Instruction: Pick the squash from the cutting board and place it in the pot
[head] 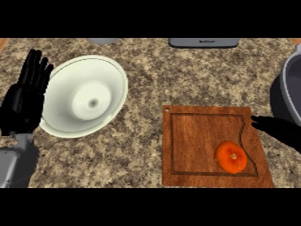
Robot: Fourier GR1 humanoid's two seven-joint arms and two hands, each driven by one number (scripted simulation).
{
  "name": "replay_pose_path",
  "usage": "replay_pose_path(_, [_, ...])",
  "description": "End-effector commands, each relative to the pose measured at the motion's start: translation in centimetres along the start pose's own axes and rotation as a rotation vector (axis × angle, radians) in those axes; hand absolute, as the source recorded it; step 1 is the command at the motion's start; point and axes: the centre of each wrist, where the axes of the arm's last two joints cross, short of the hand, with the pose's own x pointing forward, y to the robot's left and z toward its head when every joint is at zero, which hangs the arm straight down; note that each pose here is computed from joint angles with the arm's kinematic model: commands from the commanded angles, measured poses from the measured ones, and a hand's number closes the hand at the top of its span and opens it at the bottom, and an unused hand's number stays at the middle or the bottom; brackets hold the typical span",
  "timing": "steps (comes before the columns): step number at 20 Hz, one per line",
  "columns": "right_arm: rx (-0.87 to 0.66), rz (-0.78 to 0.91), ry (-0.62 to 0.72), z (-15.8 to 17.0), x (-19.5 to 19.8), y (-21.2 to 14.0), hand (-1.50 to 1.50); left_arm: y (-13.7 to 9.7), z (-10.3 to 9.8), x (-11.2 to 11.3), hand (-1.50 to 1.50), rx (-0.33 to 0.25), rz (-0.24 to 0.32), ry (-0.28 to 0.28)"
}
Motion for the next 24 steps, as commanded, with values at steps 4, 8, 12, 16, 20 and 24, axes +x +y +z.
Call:
replay_pose_path(4, [0.020,0.006,0.001,-0.9,1.7,3.1,-1.50,0.6,0.1,0.6,0.00,-0.003,0.007,0.000])
replay_pose_path(8, [-0.013,0.009,-0.062,-2.2,1.3,3.9,-1.50,1.2,-0.1,0.0,0.00,0.014,-0.001,0.003])
replay_pose_path(12, [-0.020,0.022,-0.047,-3.9,0.9,5.8,-1.50,0.9,-0.9,-0.3,0.00,0.004,0.006,0.004])
replay_pose_path(16, [-0.006,0.092,0.026,-3.6,0.9,5.5,-1.50,-0.7,-2.0,-1.1,0.00,0.000,0.004,0.012])
replay_pose_path(20, [0.006,0.059,0.065,-6.6,0.8,6.8,-1.50,1.1,-0.4,-0.4,0.00,-0.003,-0.006,0.011])
replay_pose_path(24, [-0.005,0.055,0.048,-7.5,1.7,7.1,-1.50,0.1,-1.1,-0.7,0.00,0.012,0.002,0.004])
